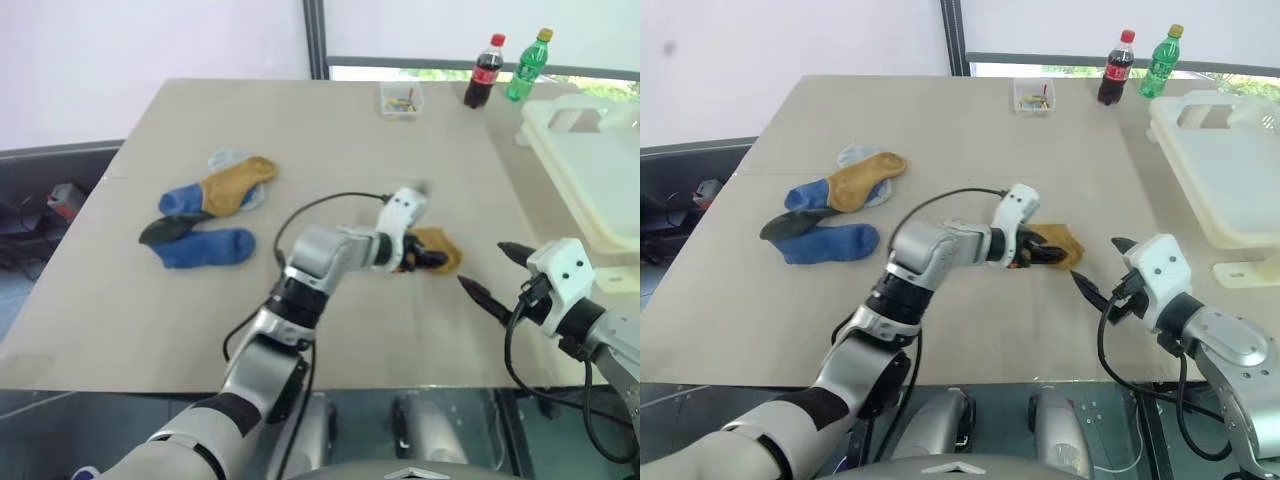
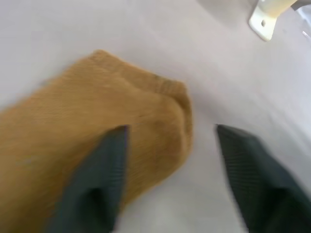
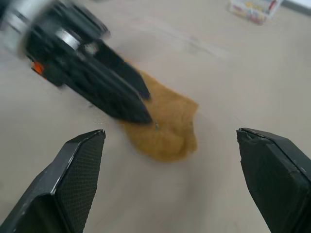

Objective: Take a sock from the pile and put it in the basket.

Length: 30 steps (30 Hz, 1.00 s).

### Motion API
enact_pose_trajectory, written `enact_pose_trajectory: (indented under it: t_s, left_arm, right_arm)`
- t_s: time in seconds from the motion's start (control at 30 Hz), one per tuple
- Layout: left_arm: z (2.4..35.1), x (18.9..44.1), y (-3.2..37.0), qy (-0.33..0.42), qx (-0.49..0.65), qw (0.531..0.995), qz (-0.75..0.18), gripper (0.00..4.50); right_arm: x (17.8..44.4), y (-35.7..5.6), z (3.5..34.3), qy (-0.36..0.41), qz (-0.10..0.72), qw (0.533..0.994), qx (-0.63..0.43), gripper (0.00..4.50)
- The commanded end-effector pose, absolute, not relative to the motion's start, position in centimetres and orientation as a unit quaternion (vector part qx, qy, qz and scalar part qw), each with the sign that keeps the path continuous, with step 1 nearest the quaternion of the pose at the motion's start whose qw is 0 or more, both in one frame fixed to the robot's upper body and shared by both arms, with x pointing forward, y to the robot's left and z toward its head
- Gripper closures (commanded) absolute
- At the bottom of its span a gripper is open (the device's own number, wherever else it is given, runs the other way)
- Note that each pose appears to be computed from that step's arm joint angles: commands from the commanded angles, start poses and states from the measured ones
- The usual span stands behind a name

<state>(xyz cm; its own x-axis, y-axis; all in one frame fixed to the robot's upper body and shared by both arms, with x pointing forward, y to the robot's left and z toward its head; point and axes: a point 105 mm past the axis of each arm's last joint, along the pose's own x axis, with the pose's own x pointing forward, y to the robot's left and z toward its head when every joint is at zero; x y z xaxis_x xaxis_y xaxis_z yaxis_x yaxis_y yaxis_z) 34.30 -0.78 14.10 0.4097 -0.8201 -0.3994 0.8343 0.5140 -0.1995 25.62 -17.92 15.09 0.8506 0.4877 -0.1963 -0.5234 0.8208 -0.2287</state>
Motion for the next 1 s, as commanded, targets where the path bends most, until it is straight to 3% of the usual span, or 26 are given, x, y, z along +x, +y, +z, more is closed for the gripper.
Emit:
enact_pose_trajectory:
  t_s: [0.03,0.13,0.33,0.43,0.47,0.5,0.53,0.6,0.67,0.7,0.73,1.0]
  left_arm:
    - [17.4,34.0,1.6,0.154,0.010,0.854,-0.497,1.16]
    - [16.4,35.6,4.8,0.152,0.007,0.889,-0.431,1.16]
    - [12.8,37.1,4.8,0.174,0.014,0.902,-0.395,1.16]
    - [11.0,37.6,4.5,0.185,0.028,0.904,-0.384,1.12]
    - [10.6,37.7,4.5,0.186,0.029,0.905,-0.381,1.66]
    - [10.4,37.7,4.5,0.186,0.030,0.904,-0.383,1.84]
    - [10.2,37.6,4.5,0.187,0.028,0.903,-0.385,2.38]
    - [10.0,37.4,4.6,0.186,0.025,0.902,-0.388,2.98]
    - [10.1,37.1,5.0,0.184,0.022,0.902,-0.390,3.80]
    - [10.3,36.8,5.3,0.183,0.014,0.901,-0.393,4.43]
    - [10.5,36.6,5.4,0.183,0.008,0.900,-0.395,4.47]
    - [12.5,30.6,8.7,0.197,0.009,0.882,-0.428,4.47]
  right_arm:
    - [26.9,-17.9,15.3,0.066,0.251,0.958,-0.119,0.00]
    - [29.2,-17.9,14.1,0.084,0.238,0.962,-0.099,0.00]
    - [32.6,-17.4,12.3,0.106,0.239,0.962,-0.082,0.00]
    - [33.6,-17.5,10.7,0.130,0.235,0.959,-0.090,0.64]
    - [33.8,-17.6,10.2,0.135,0.235,0.958,-0.095,1.01]
    - [33.9,-17.6,9.9,0.138,0.236,0.957,-0.097,1.41]
    - [34.0,-17.6,9.8,0.138,0.237,0.957,-0.098,1.96]
    - [34.1,-17.5,9.8,0.136,0.242,0.955,-0.100,2.57]
    - [33.9,-17.4,9.9,0.133,0.252,0.953,-0.103,3.45]
    - [33.5,-17.3,10.1,0.131,0.259,0.951,-0.103,4.08]
    - [33.3,-17.2,10.3,0.129,0.264,0.950,-0.103,4.30]
    - [27.4,-15.6,11.6,0.149,0.341,0.923,-0.102,4.30]
